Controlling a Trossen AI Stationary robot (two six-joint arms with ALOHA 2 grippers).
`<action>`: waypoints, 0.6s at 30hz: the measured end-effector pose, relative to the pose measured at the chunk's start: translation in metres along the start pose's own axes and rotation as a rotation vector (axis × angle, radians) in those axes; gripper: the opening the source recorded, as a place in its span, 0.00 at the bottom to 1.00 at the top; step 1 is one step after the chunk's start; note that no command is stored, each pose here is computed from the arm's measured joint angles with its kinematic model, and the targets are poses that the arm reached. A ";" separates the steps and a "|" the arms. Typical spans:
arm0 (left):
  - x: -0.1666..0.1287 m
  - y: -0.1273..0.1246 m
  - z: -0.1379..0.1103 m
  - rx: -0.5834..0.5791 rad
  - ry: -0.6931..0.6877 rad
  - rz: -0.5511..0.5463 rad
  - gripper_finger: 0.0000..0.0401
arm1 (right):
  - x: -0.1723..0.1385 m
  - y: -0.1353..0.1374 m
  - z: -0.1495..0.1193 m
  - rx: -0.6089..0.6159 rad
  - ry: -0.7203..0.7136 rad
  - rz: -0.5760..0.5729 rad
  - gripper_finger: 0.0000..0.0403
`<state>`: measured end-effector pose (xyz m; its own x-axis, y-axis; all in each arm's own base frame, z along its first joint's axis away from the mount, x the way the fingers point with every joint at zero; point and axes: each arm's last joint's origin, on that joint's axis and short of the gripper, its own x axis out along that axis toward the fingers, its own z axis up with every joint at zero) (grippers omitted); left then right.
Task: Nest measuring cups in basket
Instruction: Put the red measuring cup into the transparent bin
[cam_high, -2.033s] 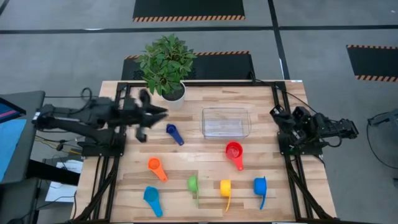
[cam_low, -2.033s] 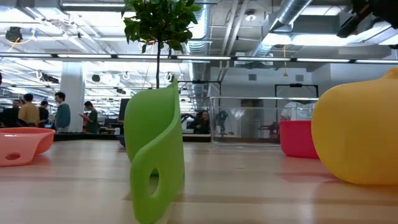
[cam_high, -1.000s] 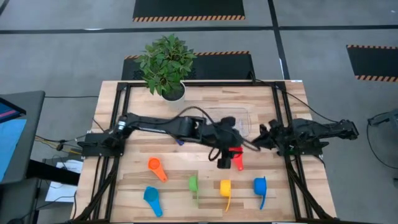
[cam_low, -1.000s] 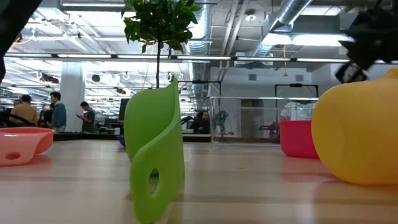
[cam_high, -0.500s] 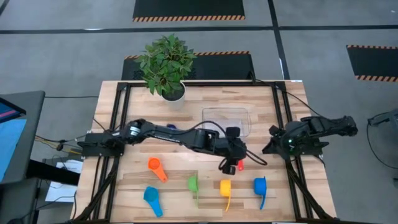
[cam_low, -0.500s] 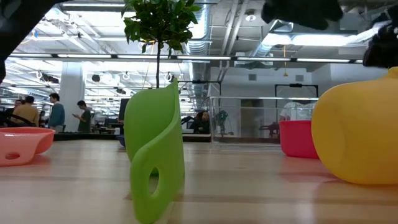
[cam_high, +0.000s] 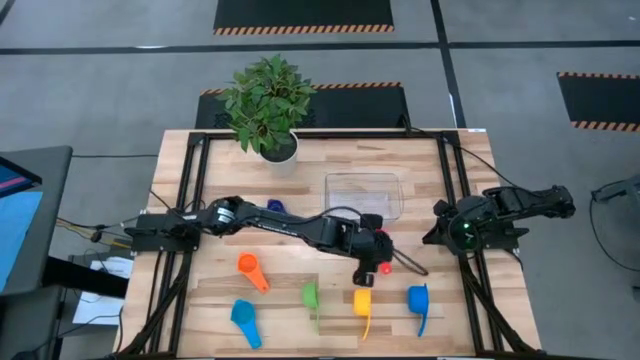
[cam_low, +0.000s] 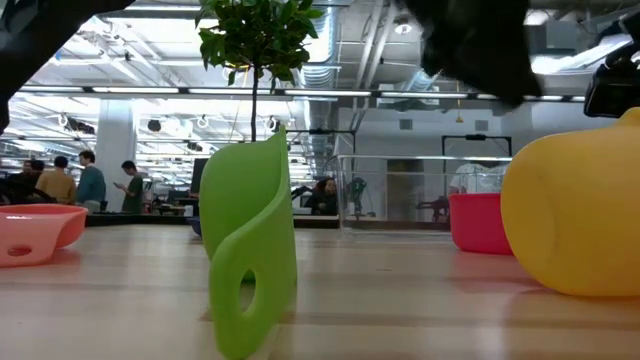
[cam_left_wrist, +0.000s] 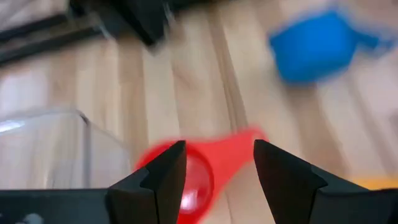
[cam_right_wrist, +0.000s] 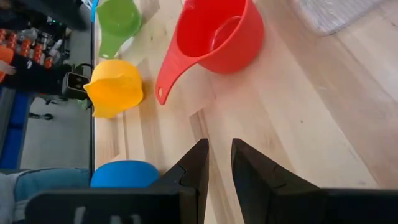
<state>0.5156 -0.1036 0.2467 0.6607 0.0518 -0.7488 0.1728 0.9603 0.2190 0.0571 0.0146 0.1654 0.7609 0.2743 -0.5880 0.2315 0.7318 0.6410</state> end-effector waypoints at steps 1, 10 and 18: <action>0.007 -0.003 -0.003 0.027 0.017 0.014 0.45 | 0.000 0.000 0.000 -0.003 -0.001 0.001 0.23; 0.033 -0.009 -0.021 0.107 0.126 0.039 0.45 | 0.000 0.000 0.000 -0.005 0.004 -0.003 0.23; 0.049 -0.014 -0.036 0.159 0.225 0.023 0.45 | 0.000 0.000 0.000 -0.007 0.001 0.001 0.23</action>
<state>0.5188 -0.1050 0.1842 0.4898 0.1502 -0.8588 0.2834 0.9041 0.3197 0.0572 0.0147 0.1652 0.7610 0.2757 -0.5873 0.2261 0.7358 0.6384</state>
